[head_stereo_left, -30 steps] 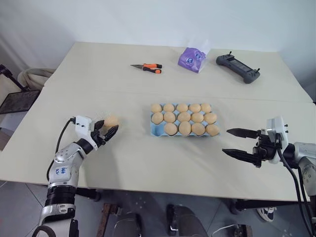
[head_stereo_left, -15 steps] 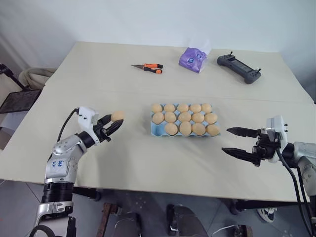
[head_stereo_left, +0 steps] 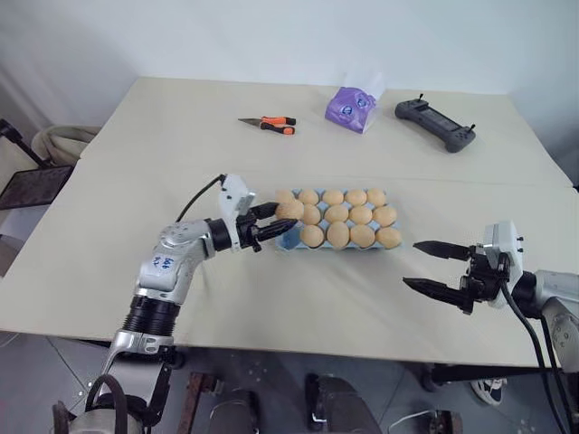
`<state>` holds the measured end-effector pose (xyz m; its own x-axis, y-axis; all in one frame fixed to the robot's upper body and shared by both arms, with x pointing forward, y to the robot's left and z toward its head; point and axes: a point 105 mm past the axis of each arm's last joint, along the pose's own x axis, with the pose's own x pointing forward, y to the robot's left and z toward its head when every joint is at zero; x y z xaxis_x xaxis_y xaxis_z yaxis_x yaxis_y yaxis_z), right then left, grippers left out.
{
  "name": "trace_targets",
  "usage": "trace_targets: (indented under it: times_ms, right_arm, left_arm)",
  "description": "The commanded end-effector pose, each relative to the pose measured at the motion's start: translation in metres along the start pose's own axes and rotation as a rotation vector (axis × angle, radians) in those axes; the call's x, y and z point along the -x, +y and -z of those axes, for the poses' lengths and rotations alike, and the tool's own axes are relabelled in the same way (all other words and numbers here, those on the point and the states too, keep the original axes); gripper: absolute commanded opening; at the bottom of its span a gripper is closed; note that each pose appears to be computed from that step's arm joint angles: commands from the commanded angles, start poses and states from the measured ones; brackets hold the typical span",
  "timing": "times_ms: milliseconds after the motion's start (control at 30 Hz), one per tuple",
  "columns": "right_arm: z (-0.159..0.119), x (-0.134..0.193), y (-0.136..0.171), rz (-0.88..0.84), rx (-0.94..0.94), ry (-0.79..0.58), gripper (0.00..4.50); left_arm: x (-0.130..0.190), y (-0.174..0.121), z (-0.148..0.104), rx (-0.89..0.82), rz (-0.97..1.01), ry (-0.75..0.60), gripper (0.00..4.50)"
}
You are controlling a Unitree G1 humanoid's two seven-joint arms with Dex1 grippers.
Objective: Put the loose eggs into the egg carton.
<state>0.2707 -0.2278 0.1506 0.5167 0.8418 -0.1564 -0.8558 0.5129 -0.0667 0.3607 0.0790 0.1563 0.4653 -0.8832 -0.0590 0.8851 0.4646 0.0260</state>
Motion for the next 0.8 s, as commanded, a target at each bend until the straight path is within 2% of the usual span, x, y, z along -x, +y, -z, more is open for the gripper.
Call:
trace_targets:
  times_ms: [33,400,500,667,800]
  right_arm:
    - [-0.013,0.008,0.002,0.035,0.037,-0.035,4.50]
    - [-0.007,0.014,0.001,0.056,0.025,-0.033,4.50]
    - [-0.006,0.012,0.001,0.050,0.026,-0.031,4.50]
    - [-0.010,0.008,0.001,0.039,0.033,-0.031,4.50]
    - [-0.010,0.009,0.002,0.032,0.036,-0.030,4.50]
  left_arm:
    - [-0.001,-0.001,-0.004,-0.032,0.026,0.005,2.34]
    - [0.008,0.003,0.004,-0.020,-0.011,0.050,2.34]
    - [0.008,0.001,0.004,-0.020,-0.010,0.052,2.89]
    - [0.013,0.000,-0.001,-0.039,-0.024,0.034,4.45]
    - [0.027,0.001,-0.015,-0.066,-0.049,-0.024,4.48]
